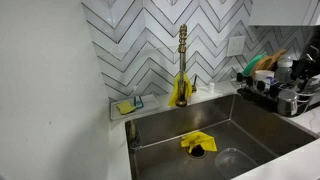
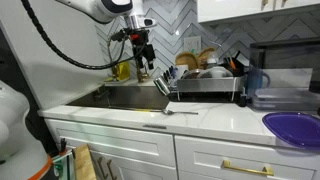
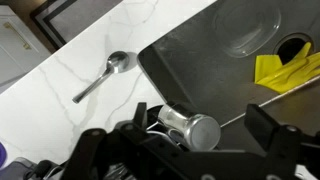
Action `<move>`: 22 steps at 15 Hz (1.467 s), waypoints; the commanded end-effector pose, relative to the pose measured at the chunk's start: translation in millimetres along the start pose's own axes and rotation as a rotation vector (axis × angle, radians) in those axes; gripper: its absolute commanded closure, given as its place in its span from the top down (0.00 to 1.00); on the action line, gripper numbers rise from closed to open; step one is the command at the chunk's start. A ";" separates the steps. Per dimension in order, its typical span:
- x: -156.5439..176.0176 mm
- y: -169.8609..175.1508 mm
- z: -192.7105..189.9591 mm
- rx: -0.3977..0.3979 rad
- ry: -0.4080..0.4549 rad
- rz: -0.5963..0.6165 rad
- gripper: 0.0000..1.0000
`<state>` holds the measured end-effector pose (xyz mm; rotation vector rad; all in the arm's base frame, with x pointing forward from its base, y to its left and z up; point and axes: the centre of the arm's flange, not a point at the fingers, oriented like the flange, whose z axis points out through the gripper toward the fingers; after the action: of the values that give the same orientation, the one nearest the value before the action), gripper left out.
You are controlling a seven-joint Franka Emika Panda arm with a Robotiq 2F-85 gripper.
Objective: Open the tap, pick up the silver spoon on the counter, rinse it with the running water and then put it back on the counter
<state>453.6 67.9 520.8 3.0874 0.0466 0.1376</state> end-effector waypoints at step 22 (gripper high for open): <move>-8.2 -135.5 -1.6 -0.033 0.051 0.291 1.00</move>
<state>441.6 203.1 514.6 3.0374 -0.3995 0.2255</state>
